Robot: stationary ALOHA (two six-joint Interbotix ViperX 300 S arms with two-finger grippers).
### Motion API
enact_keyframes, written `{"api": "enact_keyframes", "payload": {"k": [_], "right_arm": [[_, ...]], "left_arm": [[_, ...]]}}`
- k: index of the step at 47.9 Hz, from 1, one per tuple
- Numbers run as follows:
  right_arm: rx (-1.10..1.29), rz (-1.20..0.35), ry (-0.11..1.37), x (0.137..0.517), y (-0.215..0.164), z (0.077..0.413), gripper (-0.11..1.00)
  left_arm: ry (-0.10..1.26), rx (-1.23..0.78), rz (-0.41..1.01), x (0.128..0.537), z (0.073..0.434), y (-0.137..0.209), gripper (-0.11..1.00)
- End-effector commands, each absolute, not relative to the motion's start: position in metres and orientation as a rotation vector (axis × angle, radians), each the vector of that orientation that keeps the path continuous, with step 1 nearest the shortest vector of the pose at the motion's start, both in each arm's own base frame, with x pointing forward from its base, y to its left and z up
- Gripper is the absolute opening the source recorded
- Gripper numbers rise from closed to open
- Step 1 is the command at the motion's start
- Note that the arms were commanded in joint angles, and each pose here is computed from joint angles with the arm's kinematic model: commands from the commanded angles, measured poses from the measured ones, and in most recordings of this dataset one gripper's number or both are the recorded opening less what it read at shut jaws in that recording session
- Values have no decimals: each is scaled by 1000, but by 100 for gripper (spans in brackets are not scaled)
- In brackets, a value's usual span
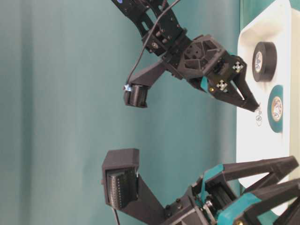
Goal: Put the tape alternately from left to right into the white case.
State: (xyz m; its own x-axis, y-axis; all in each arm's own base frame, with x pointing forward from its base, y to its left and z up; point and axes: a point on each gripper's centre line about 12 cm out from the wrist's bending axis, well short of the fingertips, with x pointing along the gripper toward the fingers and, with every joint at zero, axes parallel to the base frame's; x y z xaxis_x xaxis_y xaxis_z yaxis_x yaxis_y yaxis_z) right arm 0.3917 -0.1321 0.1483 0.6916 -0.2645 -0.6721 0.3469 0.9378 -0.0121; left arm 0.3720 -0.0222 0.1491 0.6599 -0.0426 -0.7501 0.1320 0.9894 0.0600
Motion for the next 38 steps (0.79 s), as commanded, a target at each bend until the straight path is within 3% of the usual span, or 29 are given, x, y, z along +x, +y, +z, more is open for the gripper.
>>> {"api": "enact_keyframes", "payload": {"k": [1,27,38], "right_arm": [[110,-327,676,390,-124,170,76],[54,-167,649,357,-52,189,75],[28,-87,680,344,-21,180,75]], "left_arm": [[806,112,-101,377,160,-24,95],[806,111,-101,377,160,-24,95],[805,111,-101,378,161,-24,95]]}}
